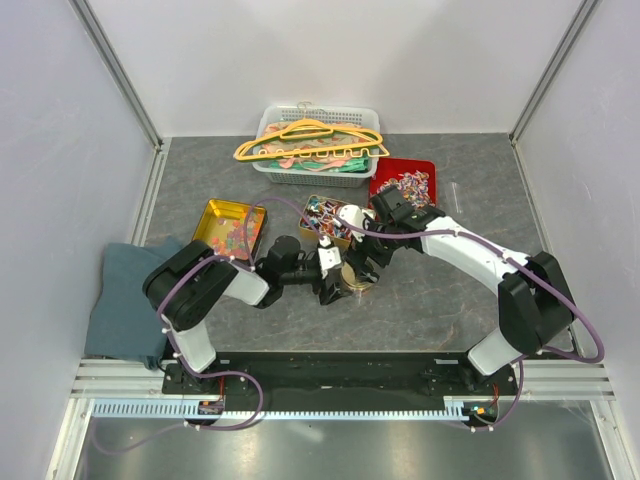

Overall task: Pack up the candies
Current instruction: Close the bottle lid on the packing bottle.

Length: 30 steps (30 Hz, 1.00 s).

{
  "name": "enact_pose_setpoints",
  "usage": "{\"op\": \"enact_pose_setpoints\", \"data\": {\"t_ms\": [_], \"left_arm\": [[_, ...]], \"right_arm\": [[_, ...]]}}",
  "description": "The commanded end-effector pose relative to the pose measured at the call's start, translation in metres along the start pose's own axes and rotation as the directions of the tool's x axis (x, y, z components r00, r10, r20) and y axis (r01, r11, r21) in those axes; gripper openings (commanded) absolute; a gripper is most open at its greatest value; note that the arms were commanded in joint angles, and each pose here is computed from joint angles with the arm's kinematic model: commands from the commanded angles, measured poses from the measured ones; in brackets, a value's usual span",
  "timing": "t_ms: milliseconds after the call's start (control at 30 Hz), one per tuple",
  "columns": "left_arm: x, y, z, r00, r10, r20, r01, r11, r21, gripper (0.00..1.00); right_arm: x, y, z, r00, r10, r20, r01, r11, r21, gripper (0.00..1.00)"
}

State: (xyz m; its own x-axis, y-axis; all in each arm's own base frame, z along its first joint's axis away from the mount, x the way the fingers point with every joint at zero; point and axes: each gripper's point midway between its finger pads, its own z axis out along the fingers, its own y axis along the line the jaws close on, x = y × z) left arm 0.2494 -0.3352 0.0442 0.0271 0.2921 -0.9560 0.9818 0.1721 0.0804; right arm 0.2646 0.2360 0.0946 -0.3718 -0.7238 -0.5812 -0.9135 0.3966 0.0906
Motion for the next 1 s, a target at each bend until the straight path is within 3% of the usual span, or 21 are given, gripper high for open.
{"op": "enact_pose_setpoints", "data": {"t_ms": [0, 500, 733, 833, 867, 967], "left_arm": [[-0.009, 0.010, -0.009, 0.999, 0.029, 0.013, -0.028, 0.998, -0.050, 0.99], [-0.001, -0.007, -0.006, 0.998, -0.017, 0.053, 0.016, 0.999, 0.028, 1.00], [-0.003, -0.006, -0.005, 0.998, -0.010, 0.064, 0.008, 1.000, 0.028, 0.99], [-0.008, -0.008, -0.002, 0.997, -0.025, 0.077, 0.021, 0.999, 0.049, 1.00], [-0.008, -0.009, -0.001, 0.996, -0.037, 0.077, 0.032, 0.998, 0.058, 0.99], [-0.017, -0.011, 0.003, 0.992, -0.048, 0.119, 0.039, 0.996, 0.084, 0.99]], "right_arm": [[-0.003, 0.010, 0.002, 1.000, -0.015, 0.011, 0.015, 0.998, -0.058, 0.97], [0.005, -0.008, 0.030, 0.998, 0.057, 0.003, -0.057, 0.998, 0.038, 0.96], [-0.011, -0.009, 0.016, 0.998, 0.029, 0.051, -0.031, 0.998, 0.052, 0.93], [-0.009, -0.010, 0.011, 0.999, 0.023, 0.048, -0.026, 0.998, 0.057, 0.86], [-0.008, -0.010, 0.009, 0.998, 0.028, 0.048, -0.030, 0.999, 0.044, 0.78], [-0.005, -0.008, 0.006, 0.999, 0.031, 0.036, -0.032, 0.999, 0.010, 0.69]]}}
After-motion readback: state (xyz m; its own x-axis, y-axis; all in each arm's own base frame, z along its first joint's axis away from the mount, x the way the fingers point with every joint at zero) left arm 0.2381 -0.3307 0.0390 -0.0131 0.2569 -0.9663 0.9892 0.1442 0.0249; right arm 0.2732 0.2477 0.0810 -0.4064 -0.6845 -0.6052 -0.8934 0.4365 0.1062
